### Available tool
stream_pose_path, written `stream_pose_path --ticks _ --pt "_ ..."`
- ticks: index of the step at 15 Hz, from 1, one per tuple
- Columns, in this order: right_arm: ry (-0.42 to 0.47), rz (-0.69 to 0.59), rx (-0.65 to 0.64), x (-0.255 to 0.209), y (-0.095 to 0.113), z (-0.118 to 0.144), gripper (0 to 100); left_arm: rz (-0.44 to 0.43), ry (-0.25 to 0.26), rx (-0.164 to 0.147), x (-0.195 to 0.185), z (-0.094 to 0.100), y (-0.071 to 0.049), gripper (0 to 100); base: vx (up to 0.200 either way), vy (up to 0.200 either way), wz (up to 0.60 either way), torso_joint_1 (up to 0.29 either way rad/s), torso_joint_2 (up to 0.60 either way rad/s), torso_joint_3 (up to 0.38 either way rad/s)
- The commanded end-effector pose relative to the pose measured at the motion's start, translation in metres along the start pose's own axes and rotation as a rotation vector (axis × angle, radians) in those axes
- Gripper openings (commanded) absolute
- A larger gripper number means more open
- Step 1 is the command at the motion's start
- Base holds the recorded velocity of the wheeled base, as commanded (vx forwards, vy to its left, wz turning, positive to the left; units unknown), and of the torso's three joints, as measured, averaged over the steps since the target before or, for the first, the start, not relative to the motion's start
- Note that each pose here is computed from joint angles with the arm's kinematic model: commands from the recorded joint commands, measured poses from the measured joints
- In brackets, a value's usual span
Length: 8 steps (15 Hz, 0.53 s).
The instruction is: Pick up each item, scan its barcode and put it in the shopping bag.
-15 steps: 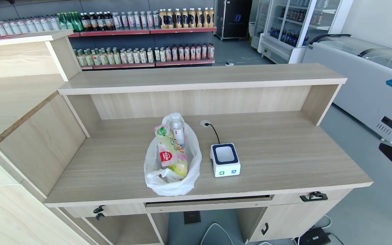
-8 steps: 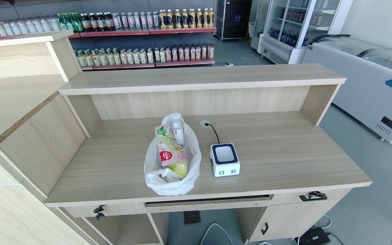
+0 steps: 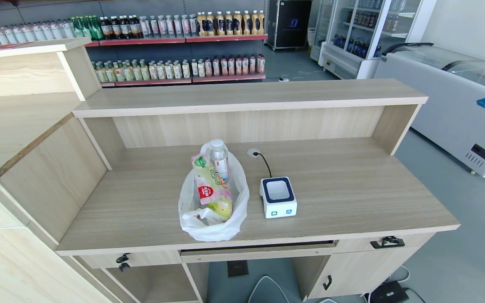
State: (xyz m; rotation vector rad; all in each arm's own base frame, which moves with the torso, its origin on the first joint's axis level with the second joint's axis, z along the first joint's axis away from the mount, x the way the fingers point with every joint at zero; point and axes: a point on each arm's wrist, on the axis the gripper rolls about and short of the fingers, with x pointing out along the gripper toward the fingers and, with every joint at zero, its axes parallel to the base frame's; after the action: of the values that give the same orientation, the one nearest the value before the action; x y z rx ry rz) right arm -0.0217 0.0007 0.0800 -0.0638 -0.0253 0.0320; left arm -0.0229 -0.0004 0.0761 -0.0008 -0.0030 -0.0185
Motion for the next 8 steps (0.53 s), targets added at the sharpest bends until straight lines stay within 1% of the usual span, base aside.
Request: stream_pose_path --ticks 1,3,8 --pt "-0.003 0.001 0.017 -0.0012 0.0002 -0.0016 100 0.0 0.0 0.001 0.0 0.0 0.0 100 0.0 0.0 0.0 0.0 0.0 0.0" --pt "0.003 -0.002 0.057 -0.0012 0.0001 -0.0022 100 0.0 0.0 0.001 0.0 0.0 0.0 100 0.0 0.0 0.0 0.0 0.0 0.0" --pt "0.004 -0.002 0.06 -0.0012 0.0001 -0.0024 100 0.0 0.0 0.001 0.0 0.0 0.0 100 0.0 0.0 0.0 0.0 0.0 0.0"
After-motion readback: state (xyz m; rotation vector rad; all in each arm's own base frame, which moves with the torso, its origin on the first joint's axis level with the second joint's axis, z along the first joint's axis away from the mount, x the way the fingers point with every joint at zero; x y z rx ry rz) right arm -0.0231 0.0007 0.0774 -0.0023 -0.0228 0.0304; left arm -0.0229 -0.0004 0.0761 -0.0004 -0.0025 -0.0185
